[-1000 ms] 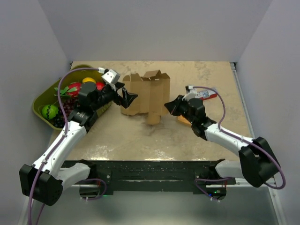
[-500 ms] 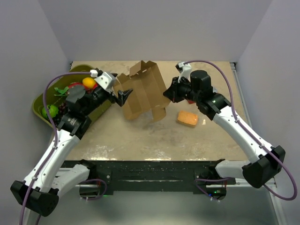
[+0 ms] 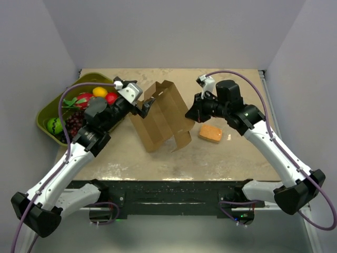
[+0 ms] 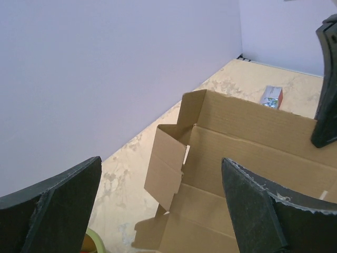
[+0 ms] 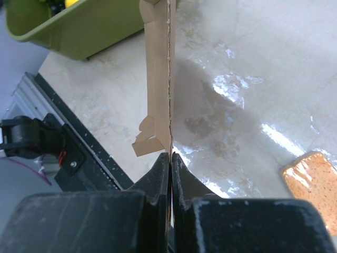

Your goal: Fold the paper box

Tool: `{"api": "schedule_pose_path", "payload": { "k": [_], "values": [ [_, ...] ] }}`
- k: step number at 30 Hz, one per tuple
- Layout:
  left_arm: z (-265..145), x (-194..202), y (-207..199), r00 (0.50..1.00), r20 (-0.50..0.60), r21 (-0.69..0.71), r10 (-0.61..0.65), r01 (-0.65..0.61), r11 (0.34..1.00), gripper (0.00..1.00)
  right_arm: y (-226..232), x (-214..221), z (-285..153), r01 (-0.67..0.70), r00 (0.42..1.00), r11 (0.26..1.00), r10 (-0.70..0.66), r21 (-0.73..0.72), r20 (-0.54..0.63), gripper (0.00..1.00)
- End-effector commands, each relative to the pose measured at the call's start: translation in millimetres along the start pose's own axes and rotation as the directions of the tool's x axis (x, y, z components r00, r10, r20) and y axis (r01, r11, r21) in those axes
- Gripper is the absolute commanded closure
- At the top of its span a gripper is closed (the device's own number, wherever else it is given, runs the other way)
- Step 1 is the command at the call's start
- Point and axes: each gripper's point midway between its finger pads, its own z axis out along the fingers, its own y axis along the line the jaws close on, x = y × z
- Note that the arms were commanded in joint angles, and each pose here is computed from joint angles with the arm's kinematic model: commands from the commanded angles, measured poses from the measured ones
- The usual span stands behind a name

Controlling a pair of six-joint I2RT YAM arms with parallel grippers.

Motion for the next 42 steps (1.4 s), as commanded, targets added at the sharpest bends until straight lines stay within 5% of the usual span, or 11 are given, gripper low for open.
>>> {"api": "schedule_pose_path", "payload": {
  "k": [1,14,29,42],
  "values": [
    [16.2,15.0,0.8,0.999,-0.028,-0.015,0.029,-0.030,0.999,0.00,28.2,-19.4,-25.6,0.054,0.997,0.994,-0.048,-0.094,0.060,1.00],
    [32.9,43.7,-13.4,0.995,-0.090,0.060,0.046,-0.041,0.997,0.02,38.3,-11.0,-36.9,0.087,0.996,0.985,-0.081,-0.147,0.047,1.00],
    [26.3,60.0,-23.2,0.992,-0.121,0.089,0.030,-0.020,0.996,0.53,29.6,5.0,-42.4,0.121,0.993,0.986,-0.119,-0.113,0.022,1.00],
    [13.4,52.3,-27.1,0.996,-0.089,0.097,0.020,-0.011,0.995,0.59,16.0,16.6,-37.2,0.139,0.990,0.988,-0.141,-0.064,-0.021,1.00]
  ]
}}
